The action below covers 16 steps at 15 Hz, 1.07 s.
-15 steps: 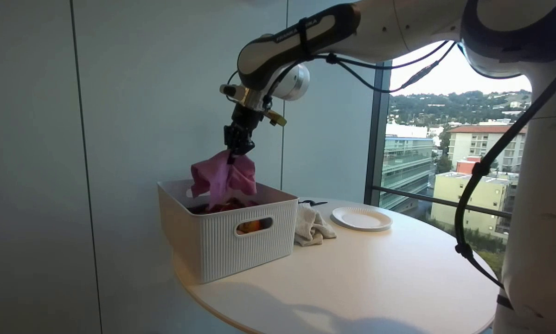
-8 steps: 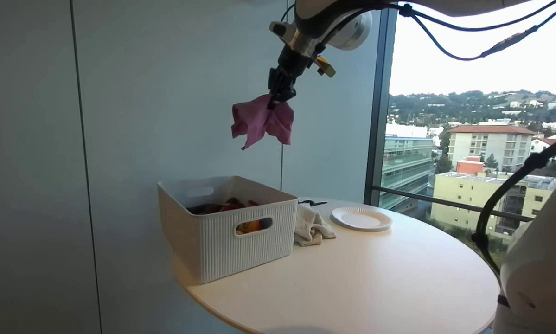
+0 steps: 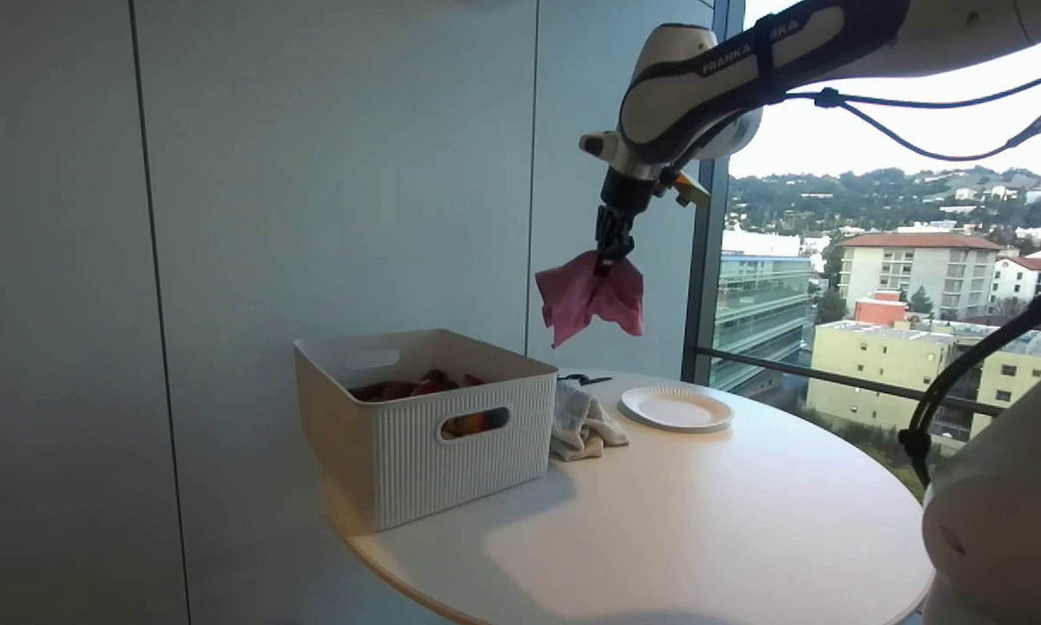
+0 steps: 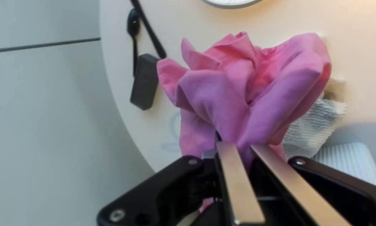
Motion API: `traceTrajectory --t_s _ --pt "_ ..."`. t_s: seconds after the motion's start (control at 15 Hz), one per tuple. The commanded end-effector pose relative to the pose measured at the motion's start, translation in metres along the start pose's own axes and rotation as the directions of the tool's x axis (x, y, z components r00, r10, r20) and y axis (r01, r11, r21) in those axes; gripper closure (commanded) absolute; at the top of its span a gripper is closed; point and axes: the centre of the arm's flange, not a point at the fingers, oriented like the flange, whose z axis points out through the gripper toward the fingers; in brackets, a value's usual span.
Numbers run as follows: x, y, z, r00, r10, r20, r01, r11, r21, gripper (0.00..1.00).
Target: Remove all the objects in the basket
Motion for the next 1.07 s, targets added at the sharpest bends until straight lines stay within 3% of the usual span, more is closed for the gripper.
traceTrajectory --t_s 0.0,0.07,0.2,0.4,0.67,0.73,1.0 --pt "0.007 -0.043 0.069 0.985 0.156 0.068 -0.163 0.978 0.129 0.92" --pt "0.008 -0.053 0.085 0.976 0.196 0.095 -0.209 0.966 0.153 0.67" --pt "0.007 -0.06 0.098 0.958 0.257 0.131 -0.277 0.945 0.172 0.6" --pt "0.006 -0.048 0.071 0.938 0.316 0.141 -0.33 0.94 0.084 0.38" --pt "0.026 -0.021 -0.007 0.974 0.221 0.039 -0.218 0.973 -0.07 0.06" --pt "0.035 -0.015 -0.025 0.981 0.195 0.007 -0.194 0.976 -0.1 0.01" --pt "0.094 0.009 -0.073 0.995 0.031 -0.091 -0.046 0.984 -0.172 0.0"
